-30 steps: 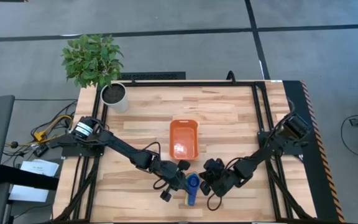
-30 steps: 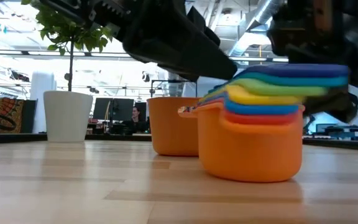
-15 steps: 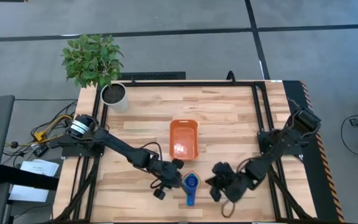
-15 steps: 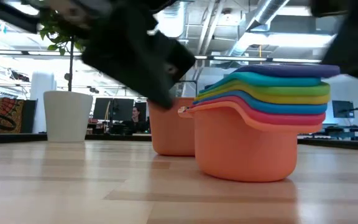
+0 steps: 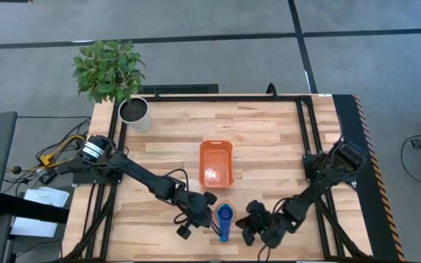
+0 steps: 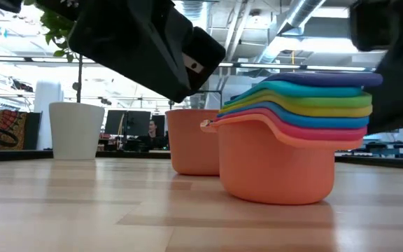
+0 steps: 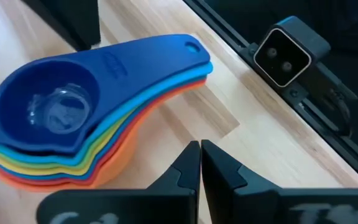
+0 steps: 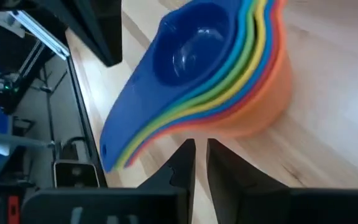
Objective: Nest measuring cups in basket
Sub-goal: Put the stacked measuring cups into the orange bin
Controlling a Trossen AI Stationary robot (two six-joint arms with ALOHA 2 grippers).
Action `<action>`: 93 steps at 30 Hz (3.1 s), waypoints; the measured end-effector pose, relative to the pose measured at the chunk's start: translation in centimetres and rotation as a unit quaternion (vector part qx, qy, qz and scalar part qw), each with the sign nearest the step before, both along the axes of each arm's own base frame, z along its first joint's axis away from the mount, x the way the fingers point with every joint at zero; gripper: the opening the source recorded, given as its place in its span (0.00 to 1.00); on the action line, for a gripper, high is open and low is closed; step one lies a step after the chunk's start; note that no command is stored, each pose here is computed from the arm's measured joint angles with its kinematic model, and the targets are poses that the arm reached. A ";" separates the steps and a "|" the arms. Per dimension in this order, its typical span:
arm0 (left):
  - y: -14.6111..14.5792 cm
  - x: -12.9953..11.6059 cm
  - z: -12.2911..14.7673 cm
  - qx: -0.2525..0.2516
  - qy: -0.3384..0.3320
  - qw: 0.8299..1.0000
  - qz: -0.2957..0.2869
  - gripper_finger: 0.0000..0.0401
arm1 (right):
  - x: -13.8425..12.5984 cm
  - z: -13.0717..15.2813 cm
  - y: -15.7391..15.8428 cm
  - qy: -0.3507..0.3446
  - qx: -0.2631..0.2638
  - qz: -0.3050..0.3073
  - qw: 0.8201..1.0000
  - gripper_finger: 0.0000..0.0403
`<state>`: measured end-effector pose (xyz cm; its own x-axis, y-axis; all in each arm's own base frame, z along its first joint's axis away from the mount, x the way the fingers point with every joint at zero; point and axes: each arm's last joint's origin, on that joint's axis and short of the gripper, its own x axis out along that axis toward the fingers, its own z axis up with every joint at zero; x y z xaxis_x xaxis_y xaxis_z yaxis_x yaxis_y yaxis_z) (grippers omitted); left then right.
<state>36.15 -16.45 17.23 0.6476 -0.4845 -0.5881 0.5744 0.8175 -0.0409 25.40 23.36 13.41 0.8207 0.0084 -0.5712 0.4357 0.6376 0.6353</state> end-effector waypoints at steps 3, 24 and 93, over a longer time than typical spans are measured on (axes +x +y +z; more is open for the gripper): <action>0.0 0.0 0.0 -0.003 0.002 1.000 -0.002 0.00 | 0.7 -0.6 -0.4 0.005 -0.003 0.001 1.000 0.14; 0.5 0.3 0.0 0.030 -0.020 0.999 0.034 0.00 | 1.0 2.9 -4.0 0.027 -0.085 0.001 0.996 0.11; -1.4 4.0 0.2 0.015 -0.019 1.000 -0.019 0.00 | 1.6 0.6 0.0 -0.015 0.012 0.123 0.992 0.22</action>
<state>40.19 -17.89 17.40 0.6520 -0.4912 -0.5776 0.6051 0.7961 0.0060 26.98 23.35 14.04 0.8086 0.2232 -0.5443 0.2503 0.7068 0.6617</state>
